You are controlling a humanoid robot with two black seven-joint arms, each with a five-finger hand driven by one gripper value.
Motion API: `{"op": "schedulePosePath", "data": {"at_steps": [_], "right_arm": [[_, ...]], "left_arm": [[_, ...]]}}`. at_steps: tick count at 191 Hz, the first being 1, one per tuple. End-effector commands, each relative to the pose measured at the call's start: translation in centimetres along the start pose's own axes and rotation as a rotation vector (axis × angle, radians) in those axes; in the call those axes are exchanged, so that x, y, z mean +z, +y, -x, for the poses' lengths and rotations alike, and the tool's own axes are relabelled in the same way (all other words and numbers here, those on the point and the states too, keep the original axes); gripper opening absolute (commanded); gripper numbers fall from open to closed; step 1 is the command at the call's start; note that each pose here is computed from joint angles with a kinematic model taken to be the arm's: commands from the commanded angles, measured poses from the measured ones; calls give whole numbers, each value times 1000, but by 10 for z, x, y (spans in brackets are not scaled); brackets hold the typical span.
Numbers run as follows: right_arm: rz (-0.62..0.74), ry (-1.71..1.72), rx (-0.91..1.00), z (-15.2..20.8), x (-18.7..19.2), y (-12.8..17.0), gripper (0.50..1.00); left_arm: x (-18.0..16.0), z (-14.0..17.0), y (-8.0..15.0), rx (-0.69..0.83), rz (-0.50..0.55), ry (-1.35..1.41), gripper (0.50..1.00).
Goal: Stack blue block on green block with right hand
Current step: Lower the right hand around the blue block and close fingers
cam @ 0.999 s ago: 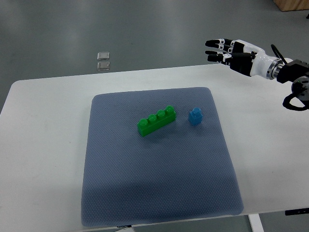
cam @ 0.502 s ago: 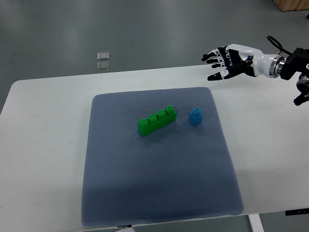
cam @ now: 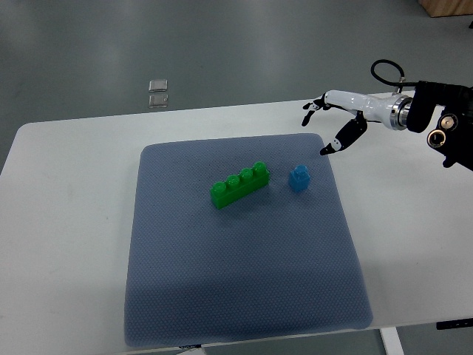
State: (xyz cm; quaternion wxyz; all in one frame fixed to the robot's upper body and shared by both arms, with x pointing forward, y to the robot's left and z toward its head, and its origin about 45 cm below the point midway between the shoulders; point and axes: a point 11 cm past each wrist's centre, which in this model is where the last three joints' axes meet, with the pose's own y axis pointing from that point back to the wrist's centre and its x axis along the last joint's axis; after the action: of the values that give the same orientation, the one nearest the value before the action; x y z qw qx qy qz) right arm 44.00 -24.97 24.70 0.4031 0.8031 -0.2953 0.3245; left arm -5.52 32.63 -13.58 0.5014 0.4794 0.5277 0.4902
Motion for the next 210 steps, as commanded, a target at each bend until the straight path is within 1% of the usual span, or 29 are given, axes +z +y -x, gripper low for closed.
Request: {"op": "schedulePosePath", "data": {"at_steps": [1,30,75,104,129,151,162,167,179,182,210], "right_arm": [[9,45,-12,16,-1,-6,915],[22,69,-16,34,3,-10,915],[35,65,6,36,9,-10,911],[15,63,-15,47,-2,-20,909],[48,50,-16,57,4,-27,907],[49,46,-18,59,4,-30,905],[54,45,-18,61,5,-30,885],[54,45,-18,61,5,-30,866],[57,46,-19,61,6,-29,850],[57,47,-18,61,6,-30,838],[50,44,-20,62,3,-31,834]], "left_arm": [[0,0,0,0,-1,0,1000],[0,0,0,0,0,0,1000],[0,0,0,0,0,0,1000],[0,0,0,0,0,0,1000],[0,0,0,0,0,0,1000],[0,0,0,0,0,0,1000],[0,0,0,0,0,0,1000],[0,0,0,0,0,0,1000],[0,0,0,0,0,0,1000],[0,0,0,0,0,0,1000],[0,0,0,0,0,-1,1000]]}}
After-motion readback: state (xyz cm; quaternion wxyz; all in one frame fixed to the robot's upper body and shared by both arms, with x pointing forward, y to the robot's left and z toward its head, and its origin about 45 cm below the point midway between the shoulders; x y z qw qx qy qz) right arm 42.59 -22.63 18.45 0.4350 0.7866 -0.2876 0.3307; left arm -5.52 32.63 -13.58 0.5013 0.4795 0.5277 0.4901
